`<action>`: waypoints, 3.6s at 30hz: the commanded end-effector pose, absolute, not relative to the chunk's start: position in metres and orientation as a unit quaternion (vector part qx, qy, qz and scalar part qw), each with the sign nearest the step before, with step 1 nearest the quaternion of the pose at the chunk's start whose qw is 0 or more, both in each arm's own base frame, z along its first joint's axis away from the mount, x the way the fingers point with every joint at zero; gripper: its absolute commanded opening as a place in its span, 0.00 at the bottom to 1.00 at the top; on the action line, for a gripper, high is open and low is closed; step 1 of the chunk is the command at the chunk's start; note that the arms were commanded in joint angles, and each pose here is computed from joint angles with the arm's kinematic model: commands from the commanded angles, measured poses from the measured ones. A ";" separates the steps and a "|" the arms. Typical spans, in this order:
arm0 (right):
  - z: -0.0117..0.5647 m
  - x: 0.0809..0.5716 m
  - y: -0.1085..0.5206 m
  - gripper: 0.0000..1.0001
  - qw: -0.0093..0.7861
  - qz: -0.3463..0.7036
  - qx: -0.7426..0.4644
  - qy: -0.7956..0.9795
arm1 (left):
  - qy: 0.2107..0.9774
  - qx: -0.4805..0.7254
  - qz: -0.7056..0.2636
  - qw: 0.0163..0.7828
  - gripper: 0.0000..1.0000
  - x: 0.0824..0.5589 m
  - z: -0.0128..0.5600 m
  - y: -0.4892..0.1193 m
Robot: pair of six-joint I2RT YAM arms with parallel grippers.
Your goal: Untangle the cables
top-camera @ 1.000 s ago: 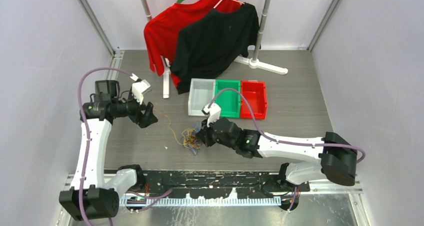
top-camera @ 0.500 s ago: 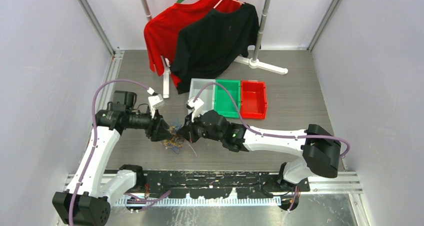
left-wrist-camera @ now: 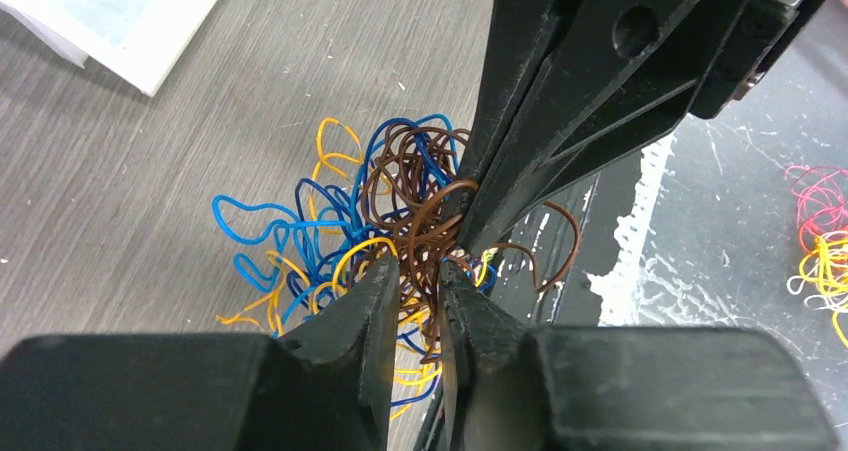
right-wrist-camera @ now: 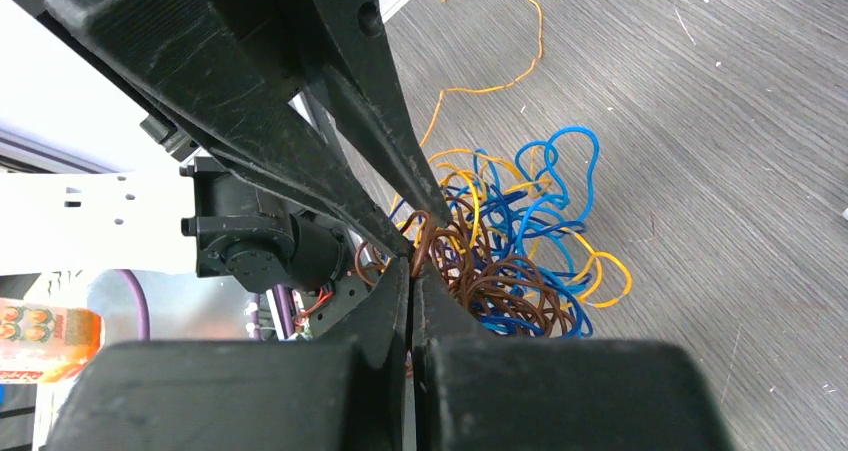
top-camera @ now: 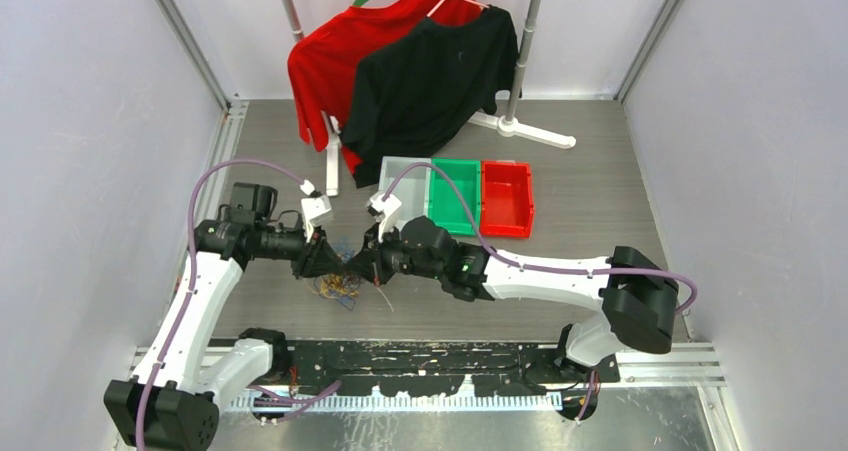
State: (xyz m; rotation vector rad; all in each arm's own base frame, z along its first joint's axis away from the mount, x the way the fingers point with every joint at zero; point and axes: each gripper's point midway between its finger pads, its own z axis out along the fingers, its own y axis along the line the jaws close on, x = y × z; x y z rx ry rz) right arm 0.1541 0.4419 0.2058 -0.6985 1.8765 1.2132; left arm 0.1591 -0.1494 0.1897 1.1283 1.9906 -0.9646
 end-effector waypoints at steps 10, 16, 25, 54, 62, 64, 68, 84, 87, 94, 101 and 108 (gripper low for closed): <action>0.224 0.158 0.410 0.01 0.422 0.484 -0.234 0.730 | 0.755 0.390 -0.269 0.453 0.00 0.205 0.241 -0.138; 0.229 0.153 0.405 0.35 0.419 0.495 -0.232 0.725 | 0.747 0.362 -0.296 0.474 0.00 0.201 0.263 -0.145; 0.251 0.186 0.391 0.68 0.490 0.471 -0.147 0.719 | 0.741 0.327 -0.343 0.475 0.00 0.194 0.296 -0.155; 0.224 0.219 0.407 0.38 0.581 0.364 -0.086 0.723 | 0.702 0.262 -0.441 0.494 0.00 0.173 0.396 -0.172; 0.186 0.214 0.377 0.32 0.569 0.339 -0.071 0.746 | 0.674 0.281 -0.393 0.559 0.00 0.176 0.445 -0.164; 0.179 0.212 0.370 0.31 0.563 0.335 -0.070 0.752 | 0.666 0.286 -0.364 0.585 0.00 0.179 0.454 -0.158; 0.163 0.208 0.356 0.35 0.554 0.317 -0.071 0.767 | 0.644 0.296 -0.296 0.640 0.00 0.187 0.478 -0.144; 0.116 0.204 0.351 0.40 0.504 0.240 -0.104 0.823 | 0.500 0.168 -0.036 0.849 0.00 0.206 0.639 -0.057; 0.111 0.204 0.349 0.41 0.499 0.230 -0.106 0.829 | 0.466 0.127 0.022 0.875 0.00 0.205 0.671 -0.034; 0.102 0.201 0.342 0.43 0.489 0.222 -0.100 0.838 | 0.364 -0.001 0.105 0.925 0.00 0.181 0.734 0.017; 0.096 0.197 0.335 0.48 0.479 0.226 -0.084 0.844 | 0.282 -0.084 0.145 0.945 0.00 0.154 0.774 0.047; 0.098 0.196 0.330 0.60 0.480 0.231 -0.075 0.843 | 0.249 -0.107 0.132 0.954 0.00 0.142 0.799 0.051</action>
